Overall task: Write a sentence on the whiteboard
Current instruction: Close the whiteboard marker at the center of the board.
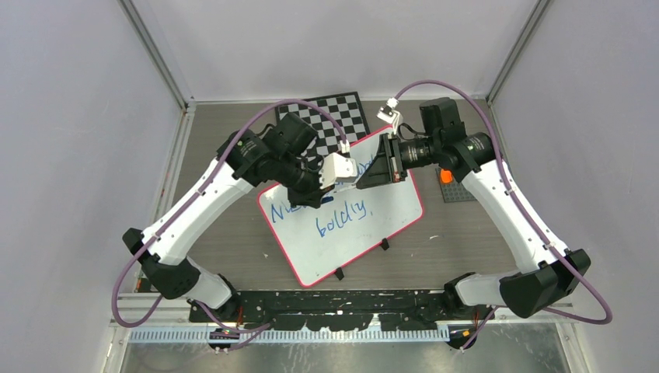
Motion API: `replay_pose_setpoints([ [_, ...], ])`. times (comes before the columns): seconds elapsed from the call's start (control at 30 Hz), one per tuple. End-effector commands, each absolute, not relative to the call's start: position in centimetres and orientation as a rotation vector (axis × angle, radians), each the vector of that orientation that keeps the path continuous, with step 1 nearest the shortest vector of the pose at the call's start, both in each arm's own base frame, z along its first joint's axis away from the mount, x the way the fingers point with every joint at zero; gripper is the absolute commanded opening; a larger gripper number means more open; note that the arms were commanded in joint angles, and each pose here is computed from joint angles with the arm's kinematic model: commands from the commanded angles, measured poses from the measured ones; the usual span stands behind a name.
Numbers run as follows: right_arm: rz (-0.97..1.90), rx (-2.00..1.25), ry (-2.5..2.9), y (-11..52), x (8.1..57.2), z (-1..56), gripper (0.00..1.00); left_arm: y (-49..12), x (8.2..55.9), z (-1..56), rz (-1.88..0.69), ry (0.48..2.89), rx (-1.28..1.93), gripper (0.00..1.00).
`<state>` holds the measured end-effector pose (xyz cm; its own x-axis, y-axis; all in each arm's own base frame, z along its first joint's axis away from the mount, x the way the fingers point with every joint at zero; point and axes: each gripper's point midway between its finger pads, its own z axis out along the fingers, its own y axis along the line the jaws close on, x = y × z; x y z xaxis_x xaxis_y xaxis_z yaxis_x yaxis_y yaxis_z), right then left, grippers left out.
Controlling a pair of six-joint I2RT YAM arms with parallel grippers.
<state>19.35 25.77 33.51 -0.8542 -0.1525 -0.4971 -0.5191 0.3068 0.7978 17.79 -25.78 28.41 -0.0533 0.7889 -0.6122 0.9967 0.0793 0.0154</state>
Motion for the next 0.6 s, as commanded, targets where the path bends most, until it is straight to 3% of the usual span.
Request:
replay_pose_setpoints([
  [0.0,1.589,-0.635,2.222,26.09,18.89,34.08,0.0,-26.17,17.84,29.76,-0.582,1.825,1.742,0.0],
  [0.57,1.499,-0.656,2.247,25.77,19.07,33.14,0.0,-25.4,17.76,30.0,-0.546,1.812,1.735,0.0],
])
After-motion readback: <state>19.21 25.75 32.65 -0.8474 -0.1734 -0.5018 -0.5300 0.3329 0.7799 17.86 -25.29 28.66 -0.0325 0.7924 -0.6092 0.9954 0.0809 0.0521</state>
